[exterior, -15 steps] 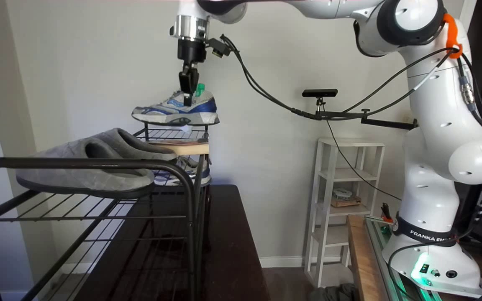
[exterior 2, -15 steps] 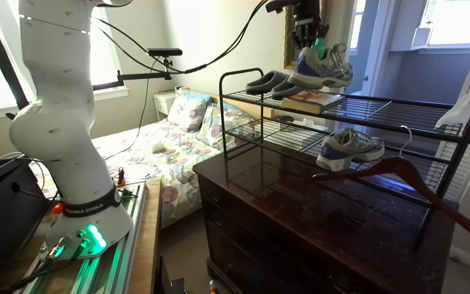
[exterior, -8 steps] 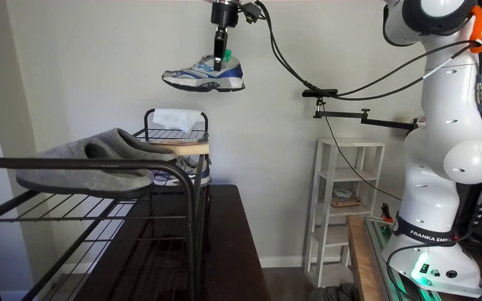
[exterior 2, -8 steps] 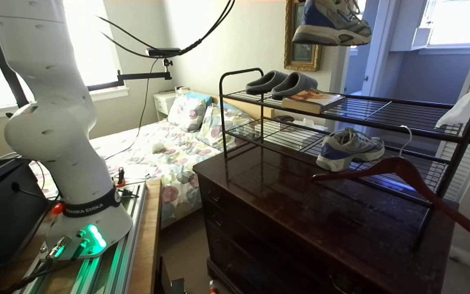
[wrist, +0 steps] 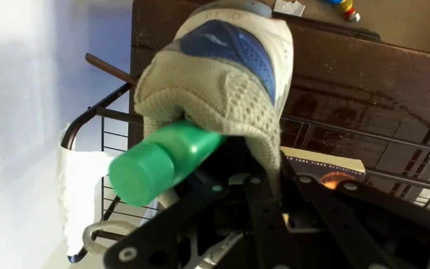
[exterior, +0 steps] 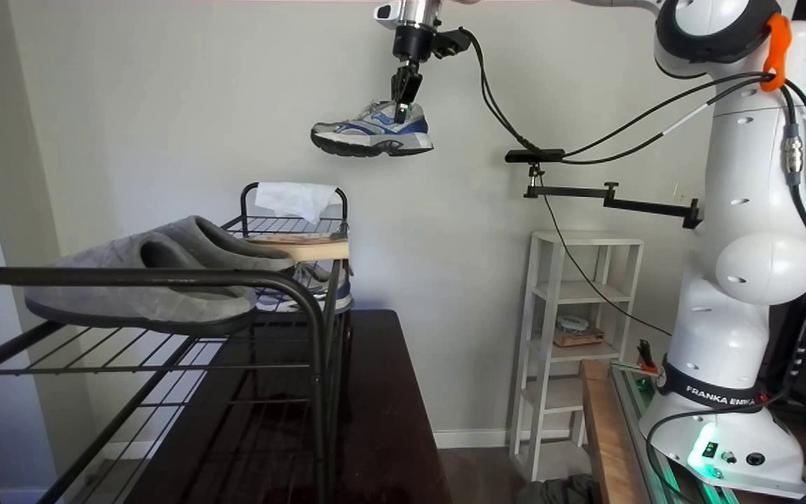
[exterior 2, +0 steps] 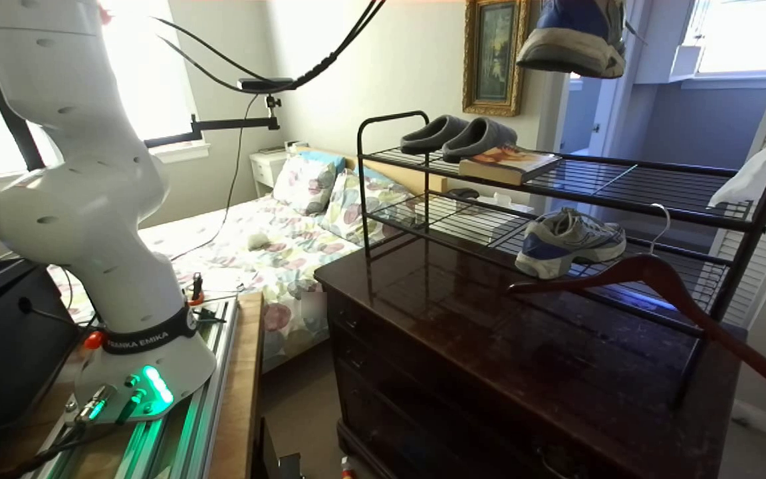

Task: Move the sneaker on the top shelf to the right then place the book on the counter.

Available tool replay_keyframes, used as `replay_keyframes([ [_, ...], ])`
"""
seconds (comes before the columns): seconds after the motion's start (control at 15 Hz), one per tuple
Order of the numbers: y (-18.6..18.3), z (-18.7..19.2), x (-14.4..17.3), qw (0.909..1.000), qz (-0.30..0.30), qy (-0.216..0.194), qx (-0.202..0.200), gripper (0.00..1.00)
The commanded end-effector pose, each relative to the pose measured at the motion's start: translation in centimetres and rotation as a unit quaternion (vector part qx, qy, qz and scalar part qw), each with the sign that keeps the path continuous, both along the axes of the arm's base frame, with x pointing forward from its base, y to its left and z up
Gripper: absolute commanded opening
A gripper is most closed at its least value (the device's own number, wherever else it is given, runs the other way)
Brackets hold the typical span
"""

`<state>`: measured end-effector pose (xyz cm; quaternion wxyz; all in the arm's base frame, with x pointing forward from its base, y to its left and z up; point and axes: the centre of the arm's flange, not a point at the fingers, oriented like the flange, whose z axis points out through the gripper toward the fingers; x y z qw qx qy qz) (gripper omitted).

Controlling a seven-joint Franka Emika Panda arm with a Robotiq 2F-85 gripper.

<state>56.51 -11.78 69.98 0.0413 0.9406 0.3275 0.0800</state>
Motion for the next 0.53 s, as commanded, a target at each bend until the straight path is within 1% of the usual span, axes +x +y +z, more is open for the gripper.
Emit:
replay_keyframes([
  [0.0, -0.6, 0.0, -0.1, 1.0000, 0.001, 0.001, 0.001, 0.11],
  [0.07, -0.3, -1.1, -1.3, 0.9999, -0.007, 0.010, 0.009, 0.03],
  [0.13, -0.3, -2.0, -1.0, 0.9998, -0.016, 0.003, -0.006, 0.03],
  [0.2, -0.7, -2.6, 0.2, 0.9998, -0.017, -0.008, -0.006, 0.03],
  [0.27, -1.1, -2.5, 1.8, 0.9995, -0.014, -0.027, -0.008, 0.03],
  [0.4, -2.1, -2.8, 4.8, 0.9970, -0.034, -0.065, -0.024, 0.03],
  [0.47, -2.6, -3.1, 6.4, 0.9957, -0.047, -0.078, -0.018, 0.03],
])
